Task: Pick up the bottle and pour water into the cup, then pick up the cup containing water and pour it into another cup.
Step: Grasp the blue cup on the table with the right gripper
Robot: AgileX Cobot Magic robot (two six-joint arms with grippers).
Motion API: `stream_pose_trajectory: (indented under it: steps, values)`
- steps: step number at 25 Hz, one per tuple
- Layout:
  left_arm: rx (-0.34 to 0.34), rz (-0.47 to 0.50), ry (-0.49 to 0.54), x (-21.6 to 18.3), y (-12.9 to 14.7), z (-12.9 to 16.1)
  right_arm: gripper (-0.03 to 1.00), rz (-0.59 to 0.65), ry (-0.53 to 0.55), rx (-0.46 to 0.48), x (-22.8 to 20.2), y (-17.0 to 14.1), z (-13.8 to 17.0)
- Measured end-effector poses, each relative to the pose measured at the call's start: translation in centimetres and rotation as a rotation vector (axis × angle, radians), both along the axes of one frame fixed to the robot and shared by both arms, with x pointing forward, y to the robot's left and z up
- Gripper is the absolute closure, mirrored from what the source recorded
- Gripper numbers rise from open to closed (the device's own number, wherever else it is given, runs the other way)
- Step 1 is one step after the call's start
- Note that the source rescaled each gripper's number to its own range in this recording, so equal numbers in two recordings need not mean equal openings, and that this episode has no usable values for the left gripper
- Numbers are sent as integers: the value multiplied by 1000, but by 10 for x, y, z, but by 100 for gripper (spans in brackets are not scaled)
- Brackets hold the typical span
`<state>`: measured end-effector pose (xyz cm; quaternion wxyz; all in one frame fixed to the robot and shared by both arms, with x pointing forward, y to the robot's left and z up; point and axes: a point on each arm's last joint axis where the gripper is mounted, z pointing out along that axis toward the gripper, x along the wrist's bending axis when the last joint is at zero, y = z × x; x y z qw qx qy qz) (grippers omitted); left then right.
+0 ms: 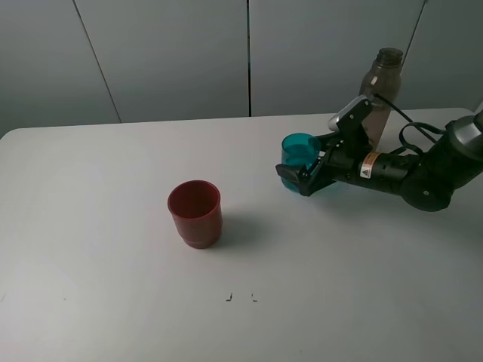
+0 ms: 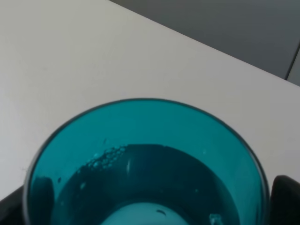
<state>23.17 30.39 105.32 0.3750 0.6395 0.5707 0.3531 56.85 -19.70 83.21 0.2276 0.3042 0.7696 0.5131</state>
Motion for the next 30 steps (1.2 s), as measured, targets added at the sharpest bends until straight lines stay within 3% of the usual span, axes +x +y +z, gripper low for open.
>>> stream_pose_trajectory:
  steps: [30]
  values:
    - [0,0,0,0,0,0,-3,5,-9,103,6,4,-19]
